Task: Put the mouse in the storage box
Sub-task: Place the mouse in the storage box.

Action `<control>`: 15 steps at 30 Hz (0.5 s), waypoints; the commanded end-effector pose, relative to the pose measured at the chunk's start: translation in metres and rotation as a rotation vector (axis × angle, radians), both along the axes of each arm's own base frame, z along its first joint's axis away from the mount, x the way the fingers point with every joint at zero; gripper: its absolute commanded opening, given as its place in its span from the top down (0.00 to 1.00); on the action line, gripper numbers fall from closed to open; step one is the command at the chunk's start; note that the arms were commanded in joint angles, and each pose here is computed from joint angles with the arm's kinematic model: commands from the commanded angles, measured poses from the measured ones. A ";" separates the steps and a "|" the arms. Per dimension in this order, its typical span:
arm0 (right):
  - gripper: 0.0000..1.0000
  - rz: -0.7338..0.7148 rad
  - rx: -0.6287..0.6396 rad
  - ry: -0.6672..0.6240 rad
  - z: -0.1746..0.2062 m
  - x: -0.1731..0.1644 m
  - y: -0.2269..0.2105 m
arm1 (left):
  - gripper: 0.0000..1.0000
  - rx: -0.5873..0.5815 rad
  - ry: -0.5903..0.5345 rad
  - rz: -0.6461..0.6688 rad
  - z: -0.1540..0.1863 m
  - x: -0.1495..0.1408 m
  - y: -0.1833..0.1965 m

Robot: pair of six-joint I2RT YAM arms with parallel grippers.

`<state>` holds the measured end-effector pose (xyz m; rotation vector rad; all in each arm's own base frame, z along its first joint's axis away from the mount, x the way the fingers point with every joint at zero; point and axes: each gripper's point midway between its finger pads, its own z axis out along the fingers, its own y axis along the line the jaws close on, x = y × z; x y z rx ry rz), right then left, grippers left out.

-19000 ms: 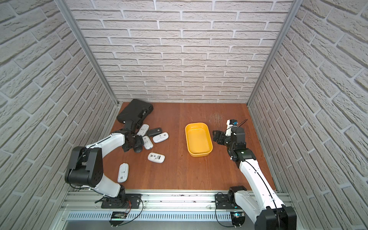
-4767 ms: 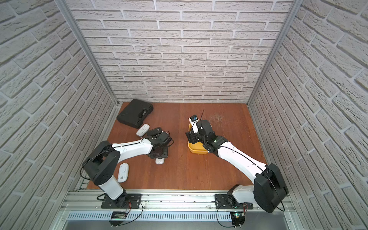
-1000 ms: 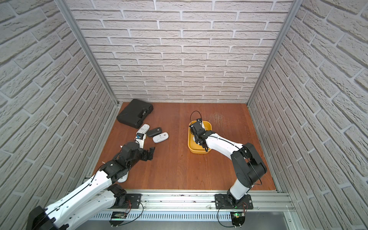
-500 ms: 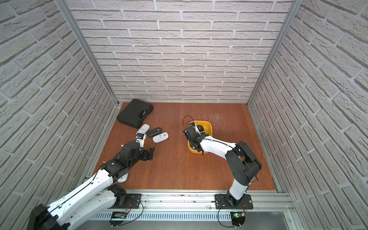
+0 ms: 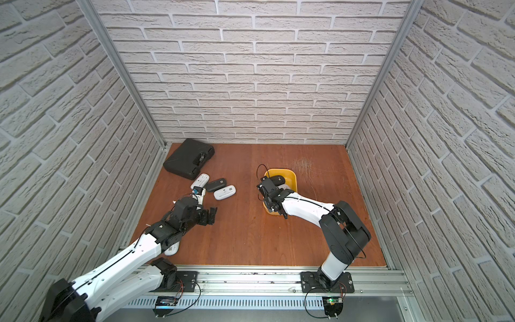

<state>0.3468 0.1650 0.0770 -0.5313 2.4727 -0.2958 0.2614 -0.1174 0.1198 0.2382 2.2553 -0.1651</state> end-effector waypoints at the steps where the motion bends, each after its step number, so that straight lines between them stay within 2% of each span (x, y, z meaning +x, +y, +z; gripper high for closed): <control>1: 0.36 0.021 0.103 -0.054 0.025 0.001 0.014 | 0.02 -0.047 -0.030 0.007 0.014 0.010 -0.005; 6: 0.34 0.020 0.199 -0.131 0.055 0.000 0.017 | 0.02 -0.102 -0.011 -0.022 0.019 0.022 -0.015; 7: 0.31 0.020 0.227 -0.150 0.061 -0.001 0.017 | 0.02 -0.118 -0.005 -0.033 0.019 0.027 -0.018; 15: 0.28 -0.006 0.347 -0.229 0.089 -0.007 0.012 | 0.04 -0.246 0.079 -0.103 0.007 0.087 -0.040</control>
